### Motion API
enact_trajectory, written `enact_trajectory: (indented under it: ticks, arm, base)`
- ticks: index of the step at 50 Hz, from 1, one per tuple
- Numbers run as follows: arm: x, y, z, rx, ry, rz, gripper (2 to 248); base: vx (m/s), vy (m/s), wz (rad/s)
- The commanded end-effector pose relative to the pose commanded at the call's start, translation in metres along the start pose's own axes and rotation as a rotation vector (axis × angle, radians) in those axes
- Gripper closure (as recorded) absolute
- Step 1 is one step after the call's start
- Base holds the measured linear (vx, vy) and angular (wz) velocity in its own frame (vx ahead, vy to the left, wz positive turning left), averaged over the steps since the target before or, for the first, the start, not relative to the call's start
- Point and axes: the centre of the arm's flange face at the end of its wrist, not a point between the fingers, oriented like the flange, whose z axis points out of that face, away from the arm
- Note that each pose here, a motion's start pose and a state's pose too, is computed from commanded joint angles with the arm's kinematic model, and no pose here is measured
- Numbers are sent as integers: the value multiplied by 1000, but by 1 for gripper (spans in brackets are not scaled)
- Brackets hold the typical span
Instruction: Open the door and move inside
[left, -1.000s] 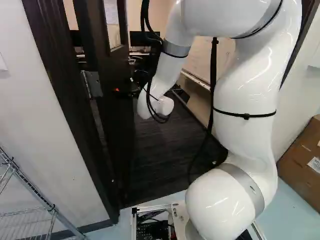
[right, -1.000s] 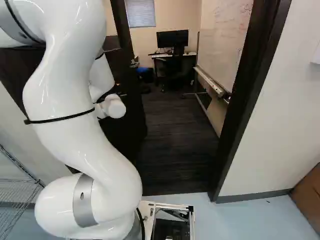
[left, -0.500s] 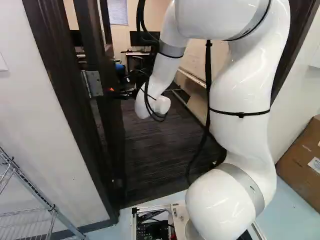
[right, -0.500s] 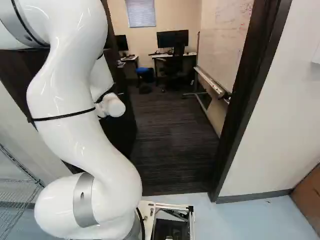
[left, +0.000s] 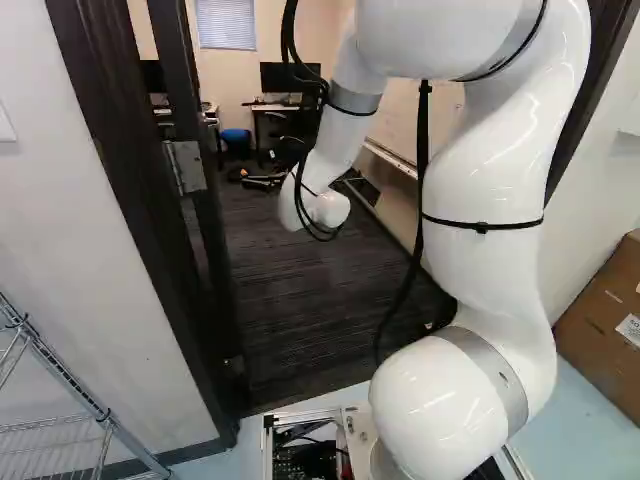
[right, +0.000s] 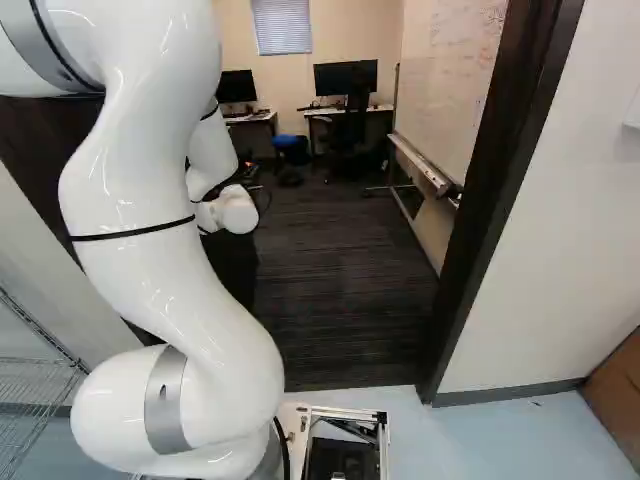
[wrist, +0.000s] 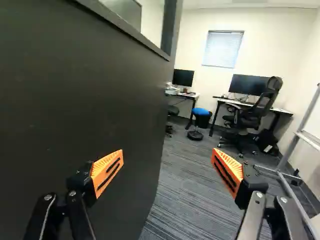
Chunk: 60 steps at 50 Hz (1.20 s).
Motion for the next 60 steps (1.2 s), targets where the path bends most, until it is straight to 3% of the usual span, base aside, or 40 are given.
enact_trajectory:
  ticks: [18,32,60]
  arm:
    - [-3,30,-6,-78,-6,8,3]
    - [-3,44,-25,-117,-16,9,3]
    - [-1,48,-44,-145,-37,15,3]
  base:
    - [0,0,0]
    - [0,0,0]
    - [0,0,0]
